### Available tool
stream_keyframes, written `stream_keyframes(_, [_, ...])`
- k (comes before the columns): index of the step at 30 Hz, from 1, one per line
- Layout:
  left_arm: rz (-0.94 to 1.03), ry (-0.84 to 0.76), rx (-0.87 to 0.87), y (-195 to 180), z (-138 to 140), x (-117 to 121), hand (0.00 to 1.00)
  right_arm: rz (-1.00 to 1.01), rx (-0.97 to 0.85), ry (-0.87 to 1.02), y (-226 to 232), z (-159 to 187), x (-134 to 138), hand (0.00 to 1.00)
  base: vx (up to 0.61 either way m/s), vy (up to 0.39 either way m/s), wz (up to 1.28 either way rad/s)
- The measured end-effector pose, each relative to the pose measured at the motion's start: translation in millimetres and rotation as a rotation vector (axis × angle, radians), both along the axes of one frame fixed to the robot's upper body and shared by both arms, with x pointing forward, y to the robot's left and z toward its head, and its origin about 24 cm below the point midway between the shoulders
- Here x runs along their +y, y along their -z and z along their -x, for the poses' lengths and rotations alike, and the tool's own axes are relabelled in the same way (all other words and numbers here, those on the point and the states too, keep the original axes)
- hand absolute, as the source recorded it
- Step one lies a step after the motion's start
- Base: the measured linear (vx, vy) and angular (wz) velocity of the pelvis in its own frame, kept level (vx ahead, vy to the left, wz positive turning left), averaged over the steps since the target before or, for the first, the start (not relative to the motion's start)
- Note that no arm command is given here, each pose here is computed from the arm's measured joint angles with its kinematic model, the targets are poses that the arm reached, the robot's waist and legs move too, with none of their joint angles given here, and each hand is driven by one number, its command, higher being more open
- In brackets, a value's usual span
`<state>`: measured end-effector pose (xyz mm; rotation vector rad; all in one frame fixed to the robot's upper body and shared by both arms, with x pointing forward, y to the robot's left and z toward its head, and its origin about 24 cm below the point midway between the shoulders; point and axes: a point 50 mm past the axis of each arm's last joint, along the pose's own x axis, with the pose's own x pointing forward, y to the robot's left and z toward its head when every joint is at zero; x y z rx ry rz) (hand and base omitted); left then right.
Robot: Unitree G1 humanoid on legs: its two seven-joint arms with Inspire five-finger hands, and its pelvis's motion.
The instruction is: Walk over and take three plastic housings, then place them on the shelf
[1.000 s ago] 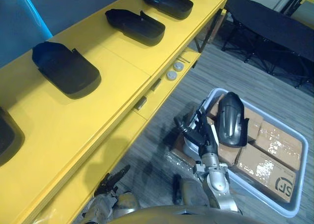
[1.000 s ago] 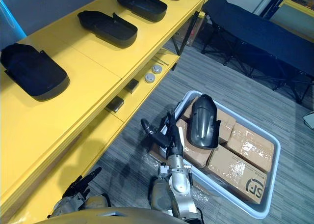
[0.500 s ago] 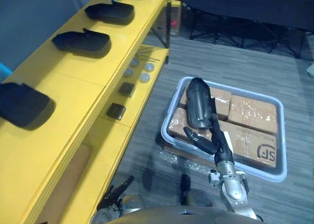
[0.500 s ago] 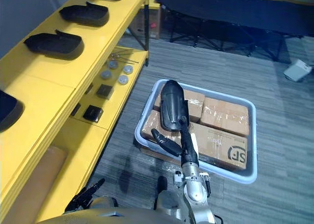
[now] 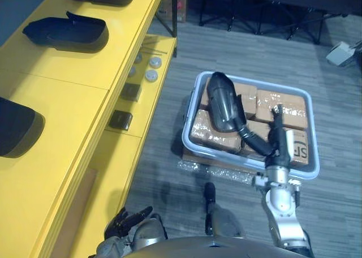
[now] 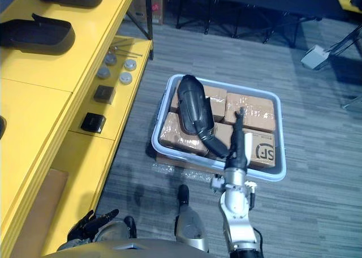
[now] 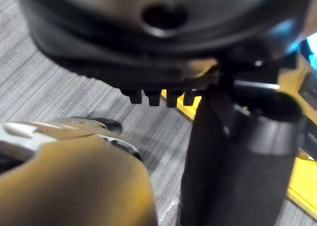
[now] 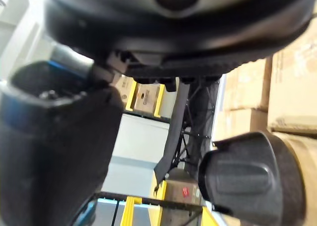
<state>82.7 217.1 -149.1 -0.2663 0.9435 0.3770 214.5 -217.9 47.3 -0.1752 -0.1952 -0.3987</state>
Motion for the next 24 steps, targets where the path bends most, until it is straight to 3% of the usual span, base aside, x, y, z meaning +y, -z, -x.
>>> stream_keyframes(5, [0.012,0.026,-0.109,-11,-29,-10,1.00,0.046,-0.028,0.160,-22,-31,-37,1.00,-0.02,-0.017,0.07])
stream_keyframes(11, [0.009,0.119,-0.200,-24,-63,-21,1.00,-0.055,0.159,0.303,-17,-71,-74,1.00,-0.09,0.007,0.07])
stream_keyframes(18, [0.001,0.117,-0.234,-28,-72,-20,1.00,-0.003,0.223,0.343,-56,-103,-107,1.00,-0.09,0.001,0.18])
stream_keyframes(24, [0.021,0.096,-0.257,-31,-78,-21,1.00,0.047,0.225,0.357,-86,-122,-113,1.00,-0.07,0.015,0.11])
